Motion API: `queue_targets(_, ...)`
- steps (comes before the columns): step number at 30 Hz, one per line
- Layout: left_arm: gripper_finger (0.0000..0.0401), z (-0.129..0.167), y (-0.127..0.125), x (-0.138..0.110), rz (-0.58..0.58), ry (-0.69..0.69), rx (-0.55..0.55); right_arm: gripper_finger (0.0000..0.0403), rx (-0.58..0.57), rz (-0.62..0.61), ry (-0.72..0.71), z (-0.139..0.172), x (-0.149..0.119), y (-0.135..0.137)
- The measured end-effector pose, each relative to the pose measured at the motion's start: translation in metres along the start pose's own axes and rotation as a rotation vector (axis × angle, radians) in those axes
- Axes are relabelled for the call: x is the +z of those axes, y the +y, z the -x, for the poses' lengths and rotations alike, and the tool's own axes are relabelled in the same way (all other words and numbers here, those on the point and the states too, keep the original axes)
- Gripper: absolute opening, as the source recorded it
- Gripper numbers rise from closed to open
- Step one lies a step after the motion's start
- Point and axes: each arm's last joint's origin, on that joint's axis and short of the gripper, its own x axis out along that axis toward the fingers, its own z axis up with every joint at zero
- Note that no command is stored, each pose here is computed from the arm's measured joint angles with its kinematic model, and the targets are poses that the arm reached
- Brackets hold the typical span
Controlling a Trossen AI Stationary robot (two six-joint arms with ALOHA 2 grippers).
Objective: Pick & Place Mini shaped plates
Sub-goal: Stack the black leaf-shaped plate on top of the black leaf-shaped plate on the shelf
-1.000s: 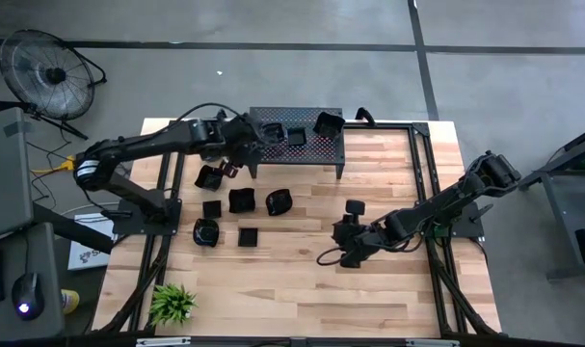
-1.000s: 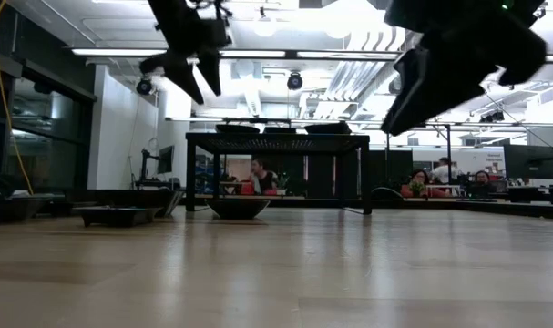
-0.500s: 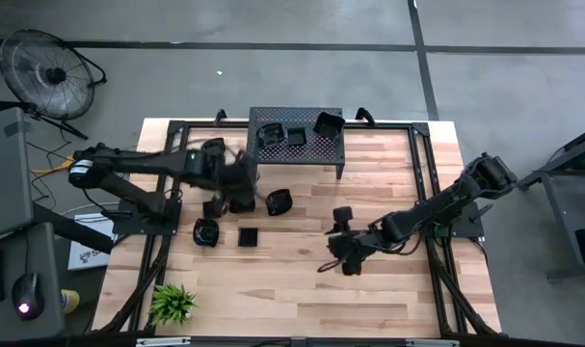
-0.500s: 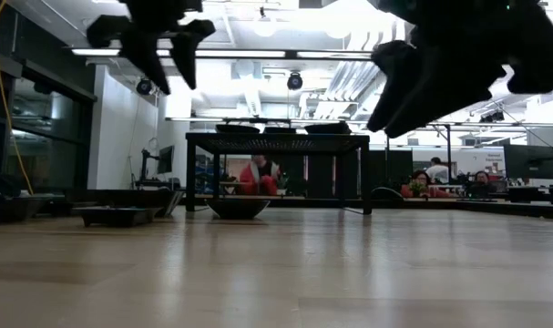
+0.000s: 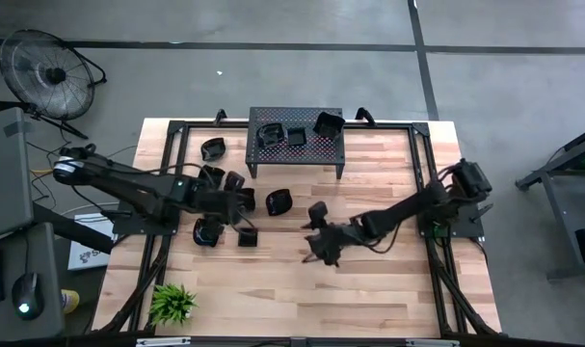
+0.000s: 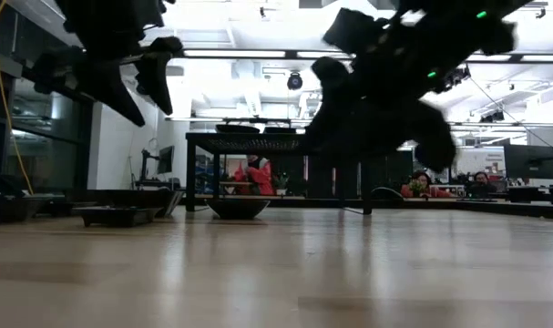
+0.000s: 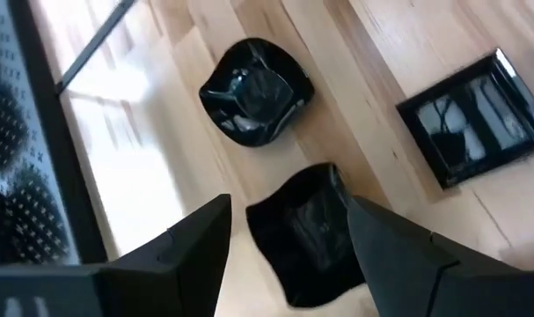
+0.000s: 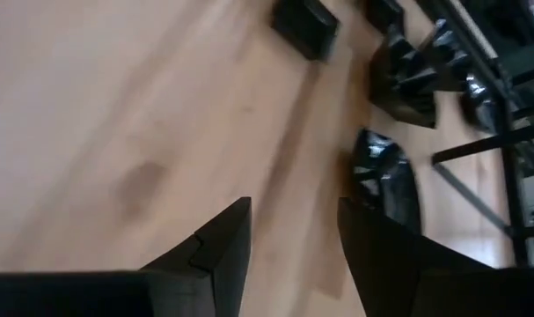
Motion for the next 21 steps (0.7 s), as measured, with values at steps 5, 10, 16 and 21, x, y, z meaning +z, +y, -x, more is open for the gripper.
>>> queue_targets(5, 0.0223, -0.004, -0.01, -0.015, 0.048, -0.069, 0.029, 0.0165, -0.008, 0.095, 0.003, -0.017, -0.012, -0.022)
queue_targets(10, 0.0223, -0.006, -0.014, -0.022, 0.064, -0.101, 0.04, 0.0165, 0.042, 0.226, -0.005, -0.034, -0.03, -0.04)
queue_targets(16, 0.0223, -0.007, -0.015, -0.022, 0.078, -0.104, 0.042, 0.0165, 0.028, 0.335, 0.005, -0.05, -0.05, -0.06)
queue_targets(21, 0.0223, -0.007, -0.014, -0.022, 0.08, -0.106, 0.046, 0.0165, 0.051, 0.393, -0.034, -0.065, -0.062, -0.065)
